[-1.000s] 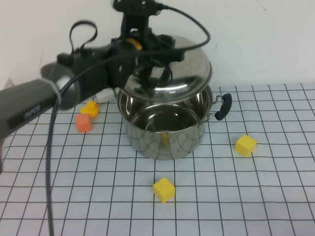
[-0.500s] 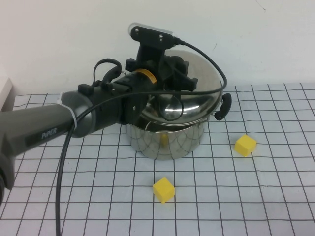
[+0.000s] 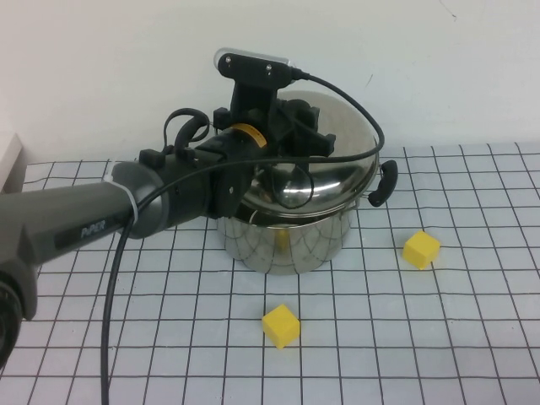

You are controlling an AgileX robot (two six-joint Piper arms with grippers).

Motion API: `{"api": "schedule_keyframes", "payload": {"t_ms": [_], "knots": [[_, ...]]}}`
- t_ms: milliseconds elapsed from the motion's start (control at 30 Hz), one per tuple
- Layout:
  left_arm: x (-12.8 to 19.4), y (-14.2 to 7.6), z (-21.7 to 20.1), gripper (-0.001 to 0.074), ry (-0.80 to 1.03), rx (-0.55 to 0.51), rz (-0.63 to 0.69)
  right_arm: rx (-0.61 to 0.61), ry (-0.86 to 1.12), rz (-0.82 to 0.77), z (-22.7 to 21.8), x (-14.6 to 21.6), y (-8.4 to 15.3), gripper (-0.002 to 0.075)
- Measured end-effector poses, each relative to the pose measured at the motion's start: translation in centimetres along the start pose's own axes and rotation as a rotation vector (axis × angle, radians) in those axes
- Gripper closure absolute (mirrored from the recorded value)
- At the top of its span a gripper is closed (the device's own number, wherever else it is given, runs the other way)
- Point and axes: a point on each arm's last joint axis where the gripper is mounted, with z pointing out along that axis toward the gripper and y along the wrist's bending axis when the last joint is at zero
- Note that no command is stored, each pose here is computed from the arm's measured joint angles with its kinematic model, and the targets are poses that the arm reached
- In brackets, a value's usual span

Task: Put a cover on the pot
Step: Place the pot lid on the pot

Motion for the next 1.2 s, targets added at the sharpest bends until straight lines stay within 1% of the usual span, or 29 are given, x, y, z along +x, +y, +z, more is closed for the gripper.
{"api": "schedule_keyframes", "payload": {"t_ms": [100,233,333,433,600,767,967,1200], "knots": [[0.1,0.4,0.0,0.0405,0.016,-0.012,-0.015,0.000,0.000,0.000,0.0,0.0,0.0,0.0717],[0.2,1.9,0.1,0.0405,0.028,-0.047,-0.051,0.000,0.000,0.000,0.0,0.0,0.0,0.0717],[0.1,2.4,0.1,0.0405,0.024,-0.061,-0.061,0.000,0.000,0.000,0.0,0.0,0.0,0.0717],[0.2,2.3,0.1,0.0405,0.026,-0.057,-0.055,0.000,0.000,0.000,0.0,0.0,0.0,0.0717],[1.6,2.4,0.8,0.0405,0.050,-0.057,-0.043,0.000,0.000,0.000,0.0,0.0,0.0,0.0717],[2.1,2.2,1.2,0.0405,0.035,-0.055,-0.037,0.000,0.000,0.000,0.0,0.0,0.0,0.0717],[2.4,1.4,1.3,0.0405,0.035,-0.037,-0.031,0.000,0.000,0.000,0.0,0.0,0.0,0.0717],[2.5,1.1,1.4,0.0405,0.066,-0.031,-0.031,0.000,0.000,0.000,0.0,0.0,0.0,0.0717]]}}
